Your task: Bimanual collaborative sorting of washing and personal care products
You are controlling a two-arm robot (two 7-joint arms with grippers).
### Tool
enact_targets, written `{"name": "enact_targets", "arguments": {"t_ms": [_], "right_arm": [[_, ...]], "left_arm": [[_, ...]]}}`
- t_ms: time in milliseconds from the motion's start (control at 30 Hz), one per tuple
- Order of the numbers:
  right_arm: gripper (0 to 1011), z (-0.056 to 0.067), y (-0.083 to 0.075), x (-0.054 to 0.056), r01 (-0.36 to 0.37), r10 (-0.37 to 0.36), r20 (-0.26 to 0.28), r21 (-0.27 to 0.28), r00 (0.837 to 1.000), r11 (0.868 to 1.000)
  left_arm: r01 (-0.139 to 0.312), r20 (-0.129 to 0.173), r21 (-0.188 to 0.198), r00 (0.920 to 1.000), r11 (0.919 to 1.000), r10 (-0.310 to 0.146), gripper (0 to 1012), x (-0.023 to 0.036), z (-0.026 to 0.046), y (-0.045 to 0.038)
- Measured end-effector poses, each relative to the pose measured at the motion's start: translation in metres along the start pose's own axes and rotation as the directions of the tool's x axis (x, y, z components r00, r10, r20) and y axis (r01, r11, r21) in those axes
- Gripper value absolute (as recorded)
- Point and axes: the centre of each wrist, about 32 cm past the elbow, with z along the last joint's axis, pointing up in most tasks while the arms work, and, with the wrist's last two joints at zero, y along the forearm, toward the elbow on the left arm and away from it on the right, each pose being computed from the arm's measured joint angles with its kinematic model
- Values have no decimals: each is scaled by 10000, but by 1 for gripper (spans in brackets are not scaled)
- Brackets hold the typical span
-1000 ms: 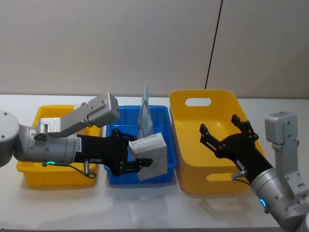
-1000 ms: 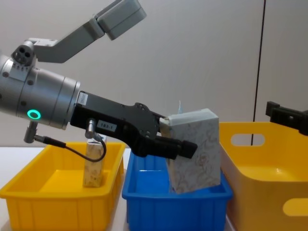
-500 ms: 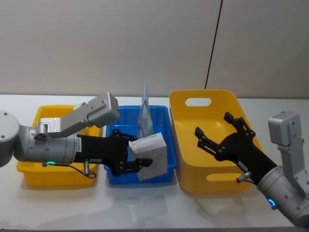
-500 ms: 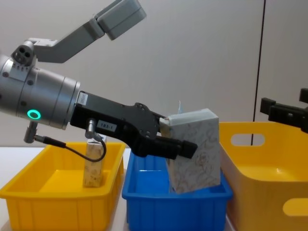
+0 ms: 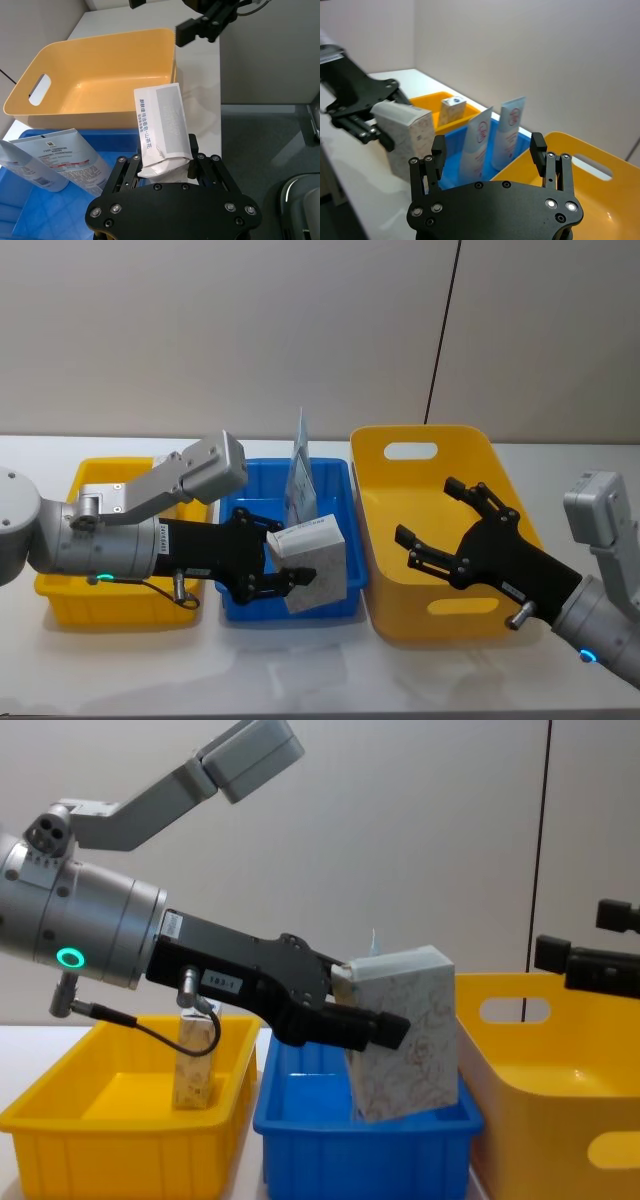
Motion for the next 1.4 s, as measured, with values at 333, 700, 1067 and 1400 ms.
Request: {"name": "enact_targets", "arguments": {"t_ms": [333,700,1067,1400], "right_arm": [[1002,21,-1,272,-1854,1863,460,-224,9814,9824],[1002,27,89,465,-3495,3549,859,-718,9310,9342],[1002,13,184,472,-4122,4226,1004,-1086,9008,9046],[1002,-6,304,398,-4090,4197,1127,-1062,9007,9063]], "left_arm": [[0,-1,0,10000,10000,0,390,0,0,0],[0,0,0,10000,10000,0,390,0,0,0],[0,-1,0,10000,10000,0,390,0,0,0],[0,-1,0,10000,10000,0,390,0,0,0]]}}
